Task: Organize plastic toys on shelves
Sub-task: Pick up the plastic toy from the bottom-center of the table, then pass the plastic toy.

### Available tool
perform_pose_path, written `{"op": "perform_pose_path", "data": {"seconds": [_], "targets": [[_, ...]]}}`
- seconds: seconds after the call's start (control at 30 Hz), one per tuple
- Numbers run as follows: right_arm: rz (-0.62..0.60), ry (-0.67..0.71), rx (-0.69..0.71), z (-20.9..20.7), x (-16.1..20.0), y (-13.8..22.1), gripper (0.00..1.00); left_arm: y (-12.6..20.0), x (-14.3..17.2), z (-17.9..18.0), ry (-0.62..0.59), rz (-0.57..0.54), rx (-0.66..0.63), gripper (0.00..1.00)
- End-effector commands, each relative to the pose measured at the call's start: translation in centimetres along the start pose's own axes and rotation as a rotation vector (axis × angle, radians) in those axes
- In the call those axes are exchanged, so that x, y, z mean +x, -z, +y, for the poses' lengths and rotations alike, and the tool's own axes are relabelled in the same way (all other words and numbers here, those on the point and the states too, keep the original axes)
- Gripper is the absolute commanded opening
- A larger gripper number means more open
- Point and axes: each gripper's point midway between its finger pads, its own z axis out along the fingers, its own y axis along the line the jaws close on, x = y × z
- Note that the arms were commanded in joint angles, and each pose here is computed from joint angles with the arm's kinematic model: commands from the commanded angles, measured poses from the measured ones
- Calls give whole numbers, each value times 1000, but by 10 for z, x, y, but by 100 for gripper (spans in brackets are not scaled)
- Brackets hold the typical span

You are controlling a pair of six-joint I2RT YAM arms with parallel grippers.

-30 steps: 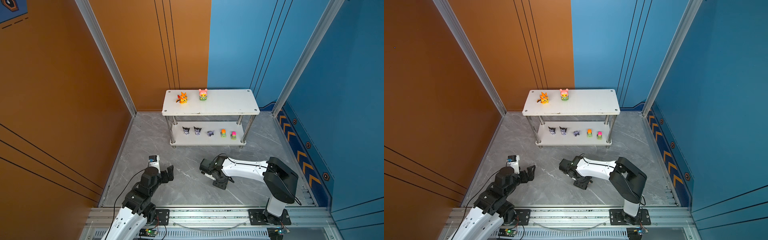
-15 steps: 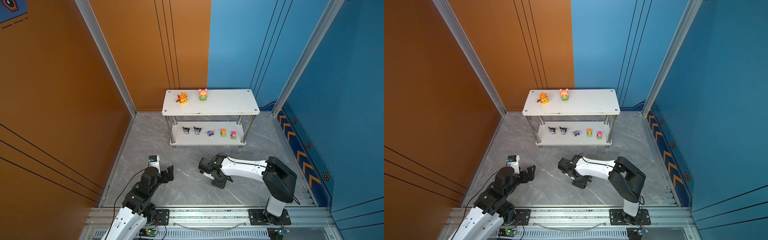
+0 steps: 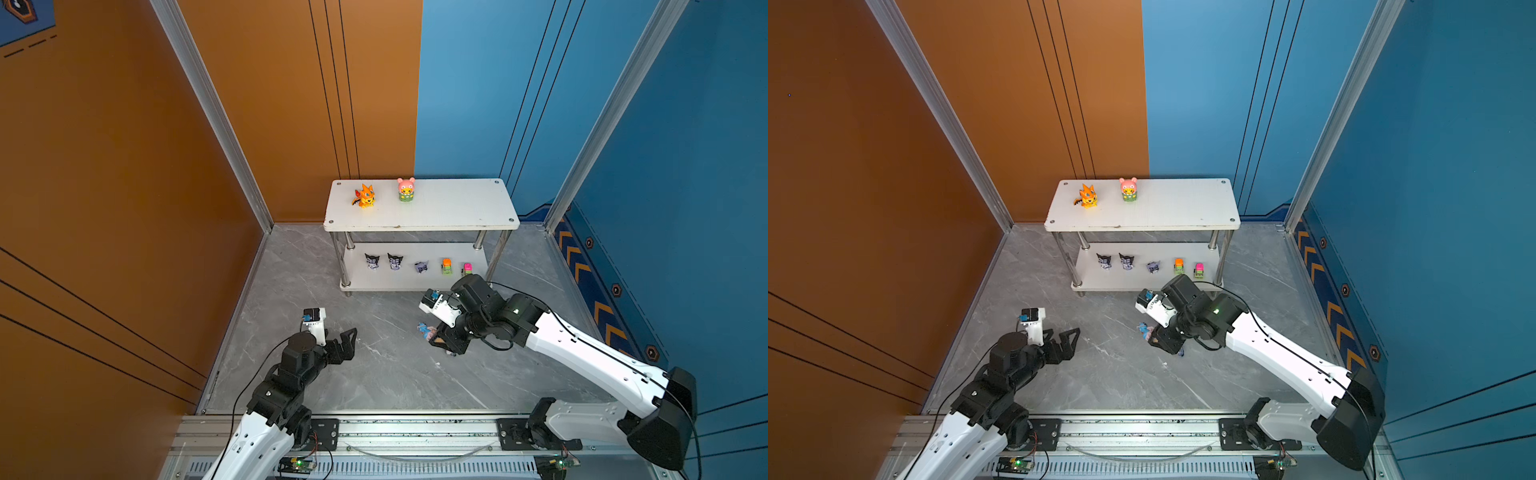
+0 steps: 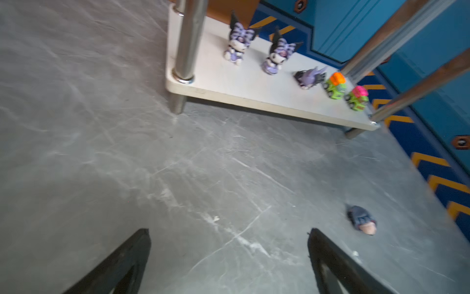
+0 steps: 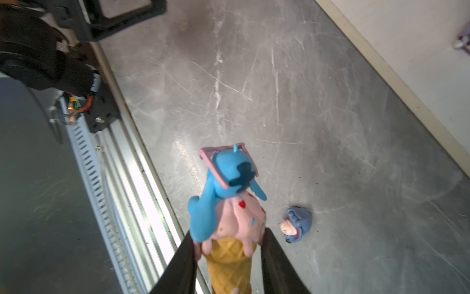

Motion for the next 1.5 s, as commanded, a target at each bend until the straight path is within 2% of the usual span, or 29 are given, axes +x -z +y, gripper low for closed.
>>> {"op": "perform_pose_path", "data": {"seconds": [0.0, 0.13, 0.4, 0.53, 0.87, 1.07, 1.13, 1.27, 1.47], "targets": [[-133, 32, -125, 21, -16, 8, 31, 0, -27, -67, 123, -47, 356, 98], [-251, 58, -88, 16, -29, 15, 30, 6, -47, -123, 121, 42, 540, 98], [-383, 136, 79, 1, -53, 19, 29, 17, -68, -183, 186, 58, 684, 98], [-406, 153, 83, 2, -60, 17, 29, 21, -70, -199, 156, 59, 712, 98], [-441, 176, 58, 7, -69, 15, 29, -2, -52, -213, 112, 125, 685, 99], [-433, 179, 50, 9, -66, 15, 29, -6, -55, -221, 94, 130, 691, 88], [-439, 178, 52, 9, -65, 16, 29, -8, -54, -223, 80, 136, 694, 80], [-451, 176, 48, 10, -67, 18, 30, -13, -49, -221, 62, 151, 674, 70], [-462, 173, 50, 9, -69, 19, 29, -10, -52, -224, 47, 136, 682, 60]]}}
